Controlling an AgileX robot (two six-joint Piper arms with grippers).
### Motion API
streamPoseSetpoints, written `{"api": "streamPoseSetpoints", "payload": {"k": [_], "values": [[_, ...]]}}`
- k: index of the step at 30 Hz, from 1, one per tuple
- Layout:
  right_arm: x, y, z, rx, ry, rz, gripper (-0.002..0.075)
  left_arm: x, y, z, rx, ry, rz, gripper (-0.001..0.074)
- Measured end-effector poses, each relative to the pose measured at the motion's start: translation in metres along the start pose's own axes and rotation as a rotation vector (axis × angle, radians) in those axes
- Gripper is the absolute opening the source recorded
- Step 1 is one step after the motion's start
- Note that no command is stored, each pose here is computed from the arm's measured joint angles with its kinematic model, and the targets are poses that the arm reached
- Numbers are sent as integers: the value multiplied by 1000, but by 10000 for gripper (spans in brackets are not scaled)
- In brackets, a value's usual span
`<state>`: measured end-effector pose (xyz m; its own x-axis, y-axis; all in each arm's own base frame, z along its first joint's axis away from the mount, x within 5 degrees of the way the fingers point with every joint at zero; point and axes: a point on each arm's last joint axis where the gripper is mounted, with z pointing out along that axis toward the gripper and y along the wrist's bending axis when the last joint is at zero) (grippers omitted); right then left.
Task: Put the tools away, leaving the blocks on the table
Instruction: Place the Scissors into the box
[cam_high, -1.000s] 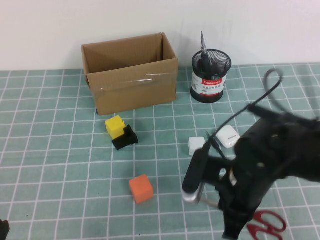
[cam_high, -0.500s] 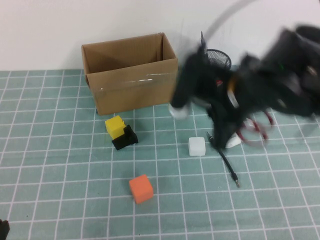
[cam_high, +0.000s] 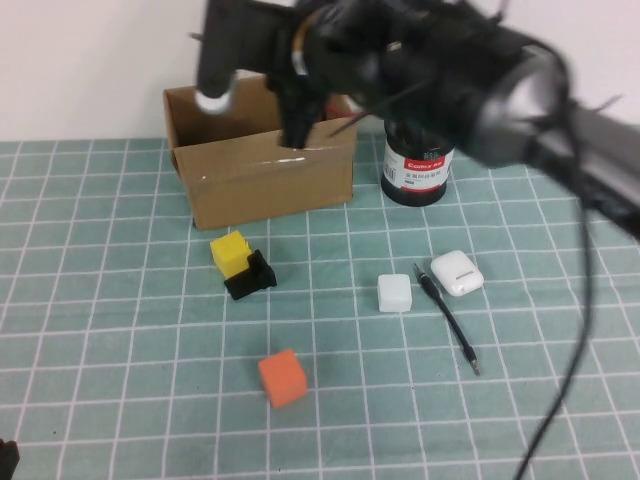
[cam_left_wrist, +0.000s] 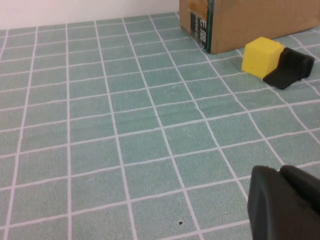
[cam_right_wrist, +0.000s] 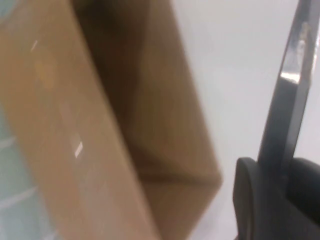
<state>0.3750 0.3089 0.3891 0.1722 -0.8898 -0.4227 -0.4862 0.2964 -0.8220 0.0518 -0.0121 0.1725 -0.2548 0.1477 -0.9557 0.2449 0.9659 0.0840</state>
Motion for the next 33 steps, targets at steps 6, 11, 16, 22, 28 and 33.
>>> {"api": "streamPoseSetpoints", "payload": {"k": [6,11,16,22,28,33], "values": [[-12,10,32,56,-100,-67,59,0,0,0,0,0,0,-2],[-12,23,51,63,-138,-90,59,0,0,0,0,0,0,-3],[-8,28,60,54,-136,-88,59,0,0,0,0,0,0,-3],[-4,31,60,15,-97,-67,61,0,0,0,0,0,0,-3],[-3,28,57,15,-84,-69,176,0,0,0,0,0,0,-3],[-6,19,47,35,-87,-74,393,0,0,0,0,0,0,-3]]}}
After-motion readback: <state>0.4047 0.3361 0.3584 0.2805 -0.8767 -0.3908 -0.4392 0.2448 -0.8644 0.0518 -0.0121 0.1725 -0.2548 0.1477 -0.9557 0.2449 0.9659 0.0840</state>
